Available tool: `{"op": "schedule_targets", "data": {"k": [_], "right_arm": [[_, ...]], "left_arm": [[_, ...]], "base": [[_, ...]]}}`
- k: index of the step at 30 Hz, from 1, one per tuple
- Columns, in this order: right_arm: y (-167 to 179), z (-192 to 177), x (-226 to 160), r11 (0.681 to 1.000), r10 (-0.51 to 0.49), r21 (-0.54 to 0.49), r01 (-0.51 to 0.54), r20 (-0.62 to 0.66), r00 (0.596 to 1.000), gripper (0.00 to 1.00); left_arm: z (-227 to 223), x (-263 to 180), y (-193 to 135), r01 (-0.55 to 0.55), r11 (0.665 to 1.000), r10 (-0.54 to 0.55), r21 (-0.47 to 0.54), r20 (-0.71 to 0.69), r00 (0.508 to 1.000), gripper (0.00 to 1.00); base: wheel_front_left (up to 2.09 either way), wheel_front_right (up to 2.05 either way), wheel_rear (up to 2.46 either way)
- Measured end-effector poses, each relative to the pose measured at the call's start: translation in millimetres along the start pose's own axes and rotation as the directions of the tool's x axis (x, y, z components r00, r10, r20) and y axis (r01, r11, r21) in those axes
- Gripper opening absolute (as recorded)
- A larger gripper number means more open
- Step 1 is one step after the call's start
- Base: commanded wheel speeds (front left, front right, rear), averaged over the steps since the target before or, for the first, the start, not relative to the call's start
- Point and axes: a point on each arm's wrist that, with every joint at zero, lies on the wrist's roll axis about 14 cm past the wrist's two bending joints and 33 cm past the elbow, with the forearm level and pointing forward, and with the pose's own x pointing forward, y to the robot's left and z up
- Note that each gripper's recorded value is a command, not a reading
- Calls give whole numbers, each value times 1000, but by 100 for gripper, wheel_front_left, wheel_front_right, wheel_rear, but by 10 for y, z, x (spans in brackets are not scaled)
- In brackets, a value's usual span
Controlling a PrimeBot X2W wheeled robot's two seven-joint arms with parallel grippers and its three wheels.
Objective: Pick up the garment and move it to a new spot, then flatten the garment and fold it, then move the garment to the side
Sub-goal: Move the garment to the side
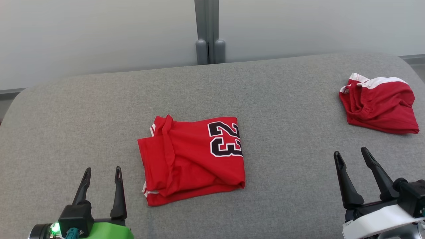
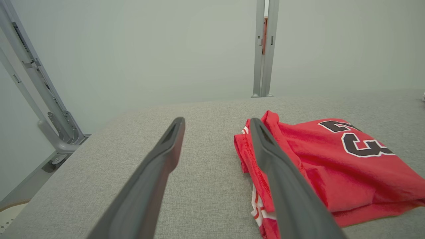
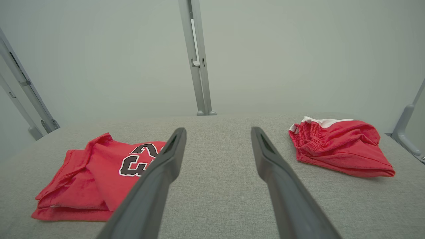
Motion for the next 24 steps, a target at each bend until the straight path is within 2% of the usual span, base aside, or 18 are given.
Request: {"op": "schedule_targets", "data": {"k": [8,13,20,24], "right_arm": [[-35,-72,62,1000,-4,0,4,-23,1000,100],[-15,-220,255,1000,26,5,-26,-70,997,100],[331,-716,699,985,166,76,-154,-186,968,100],[705,-1066,959,958,272,160,-238,-248,930,100]], "left_arm": [[40,84,0,0,1000,0,-1,21,1000,100],[146,257,-8,-2,1000,3,-10,73,997,100],[138,531,-7,-16,1000,18,-27,100,995,100],[54,614,60,-43,999,45,-30,84,995,100]], "base": [[0,0,0],[0,0,0],[0,0,0],[0,0,0]]}}
